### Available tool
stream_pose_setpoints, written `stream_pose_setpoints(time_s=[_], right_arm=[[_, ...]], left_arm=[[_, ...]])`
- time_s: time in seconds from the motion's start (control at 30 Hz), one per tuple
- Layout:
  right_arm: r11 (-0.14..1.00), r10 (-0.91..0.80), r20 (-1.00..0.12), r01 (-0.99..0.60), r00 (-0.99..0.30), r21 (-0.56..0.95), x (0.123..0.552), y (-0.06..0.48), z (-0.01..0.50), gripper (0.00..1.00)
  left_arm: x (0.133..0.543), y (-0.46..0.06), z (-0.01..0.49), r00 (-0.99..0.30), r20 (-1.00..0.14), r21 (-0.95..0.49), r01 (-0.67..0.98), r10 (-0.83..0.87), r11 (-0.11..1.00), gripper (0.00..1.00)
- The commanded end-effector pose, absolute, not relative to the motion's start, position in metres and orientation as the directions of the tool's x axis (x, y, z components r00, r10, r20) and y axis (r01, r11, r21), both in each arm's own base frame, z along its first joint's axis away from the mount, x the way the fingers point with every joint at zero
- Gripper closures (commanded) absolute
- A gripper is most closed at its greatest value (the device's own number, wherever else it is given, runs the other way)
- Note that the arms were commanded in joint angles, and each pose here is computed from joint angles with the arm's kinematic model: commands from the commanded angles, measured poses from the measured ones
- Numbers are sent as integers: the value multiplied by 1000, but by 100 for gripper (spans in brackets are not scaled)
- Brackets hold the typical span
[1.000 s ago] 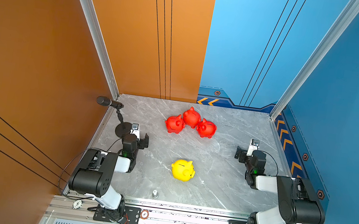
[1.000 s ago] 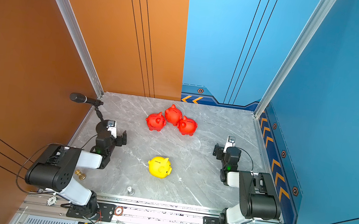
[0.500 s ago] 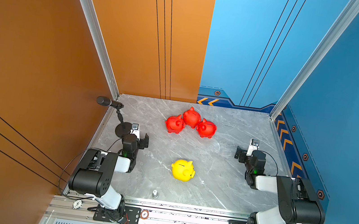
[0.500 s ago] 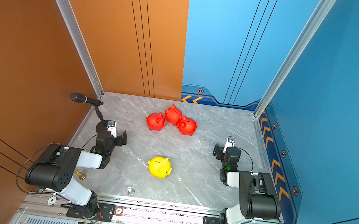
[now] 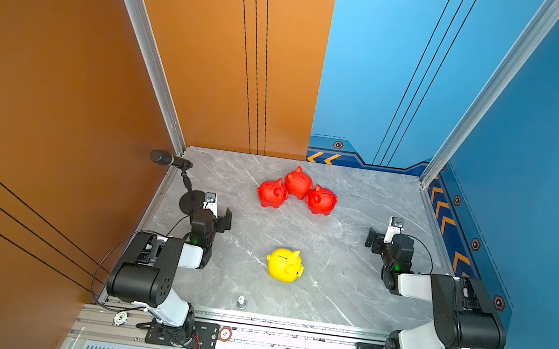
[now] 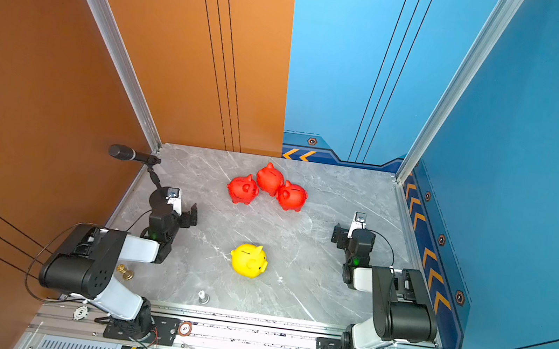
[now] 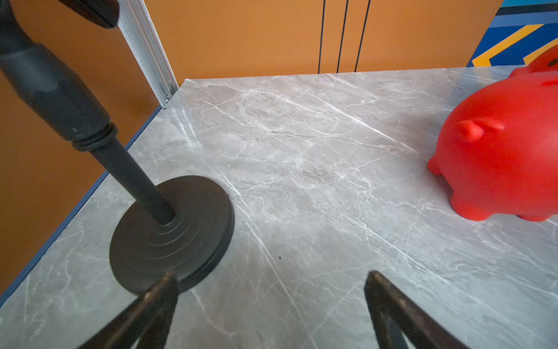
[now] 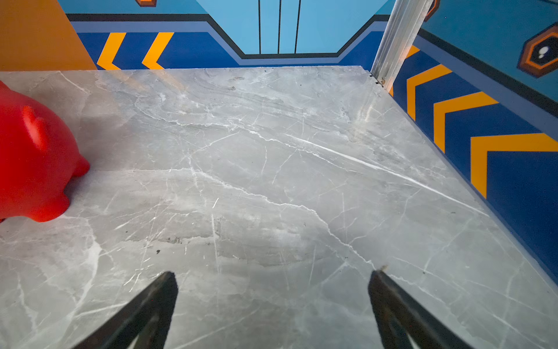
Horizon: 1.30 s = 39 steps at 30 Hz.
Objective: Open piggy banks
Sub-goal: Adjust the piggy bank at the center of the board.
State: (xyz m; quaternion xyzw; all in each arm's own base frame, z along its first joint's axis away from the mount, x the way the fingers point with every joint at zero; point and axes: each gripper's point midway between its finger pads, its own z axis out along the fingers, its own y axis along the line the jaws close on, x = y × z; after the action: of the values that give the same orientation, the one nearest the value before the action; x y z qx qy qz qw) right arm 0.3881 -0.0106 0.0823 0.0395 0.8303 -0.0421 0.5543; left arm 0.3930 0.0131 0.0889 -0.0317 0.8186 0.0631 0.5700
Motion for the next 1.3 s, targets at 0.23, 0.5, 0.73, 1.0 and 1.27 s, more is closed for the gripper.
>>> stream_pose_setpoints(time_s=[0.23, 0.5, 0.73, 1.0, 1.27], right_arm=[[992, 22, -935, 126, -355, -24, 393, -12, 91, 0], [992, 29, -934, 121, -356, -16, 394, -12, 91, 0], [993, 31, -934, 119, -357, -12, 394, -12, 91, 1], [993, 34, -934, 119, -357, -9, 394, -13, 91, 0], [993, 42, -932, 114, -360, 1, 394, -13, 90, 0]], left_arm=[[396, 13, 89, -351, -936, 70, -116, 25, 991, 2], [395, 13, 89, -352, -936, 69, -116, 24, 991, 2], [395, 13, 89, -352, -936, 69, -116, 24, 991, 3], [396, 13, 89, -351, -936, 69, -112, 26, 991, 2], [396, 13, 89, -353, -935, 69, -112, 25, 991, 2]])
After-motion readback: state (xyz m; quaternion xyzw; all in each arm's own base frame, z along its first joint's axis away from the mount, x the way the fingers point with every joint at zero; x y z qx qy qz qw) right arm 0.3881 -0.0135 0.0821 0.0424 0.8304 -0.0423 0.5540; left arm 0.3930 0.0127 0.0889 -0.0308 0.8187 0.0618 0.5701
